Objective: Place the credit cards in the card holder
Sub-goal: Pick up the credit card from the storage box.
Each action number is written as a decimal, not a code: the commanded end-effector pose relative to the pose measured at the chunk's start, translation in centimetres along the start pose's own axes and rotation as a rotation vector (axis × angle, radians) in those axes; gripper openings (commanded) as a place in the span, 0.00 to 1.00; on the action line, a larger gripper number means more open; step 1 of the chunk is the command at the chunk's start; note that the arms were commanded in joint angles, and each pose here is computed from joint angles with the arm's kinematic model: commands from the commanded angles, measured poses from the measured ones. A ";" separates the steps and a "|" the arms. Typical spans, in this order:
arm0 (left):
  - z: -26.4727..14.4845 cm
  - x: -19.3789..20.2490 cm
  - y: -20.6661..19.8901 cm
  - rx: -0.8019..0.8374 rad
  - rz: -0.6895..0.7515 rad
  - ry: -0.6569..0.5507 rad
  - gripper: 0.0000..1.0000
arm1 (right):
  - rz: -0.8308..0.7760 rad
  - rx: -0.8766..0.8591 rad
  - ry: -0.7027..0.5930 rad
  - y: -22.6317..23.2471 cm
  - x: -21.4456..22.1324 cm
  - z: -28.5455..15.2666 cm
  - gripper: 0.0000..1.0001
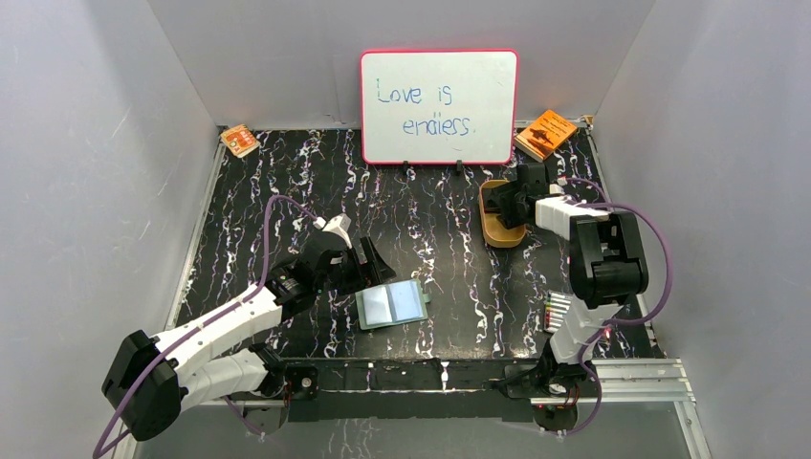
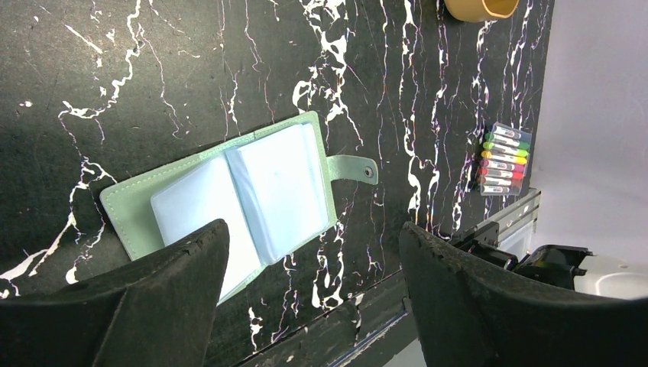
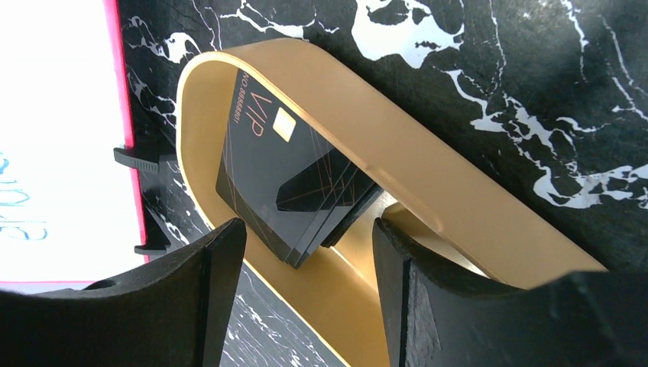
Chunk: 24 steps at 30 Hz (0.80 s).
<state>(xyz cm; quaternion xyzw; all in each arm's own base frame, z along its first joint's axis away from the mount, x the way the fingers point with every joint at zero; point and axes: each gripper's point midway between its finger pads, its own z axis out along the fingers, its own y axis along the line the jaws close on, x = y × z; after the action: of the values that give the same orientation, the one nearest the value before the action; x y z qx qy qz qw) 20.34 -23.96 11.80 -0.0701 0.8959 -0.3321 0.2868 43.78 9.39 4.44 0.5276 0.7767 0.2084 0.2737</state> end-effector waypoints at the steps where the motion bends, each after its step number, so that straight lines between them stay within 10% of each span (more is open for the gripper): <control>1: 0.0 -0.1 0.3 -0.005 0.003 -0.009 0.78 | 0.013 0.054 -0.034 -0.4 -0.9 0.7 0.70; 24: 0.2 0.1 0.3 -0.005 -0.001 0.001 0.78 | -0.021 0.046 0.013 -1.6 0.1 0.2 0.42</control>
<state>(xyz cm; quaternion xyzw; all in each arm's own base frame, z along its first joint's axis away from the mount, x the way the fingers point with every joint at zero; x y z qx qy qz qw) 20.33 -23.97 11.50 -0.0705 0.8981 -0.3288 0.2835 44.30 9.60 4.01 0.5248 0.7794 0.2138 0.2672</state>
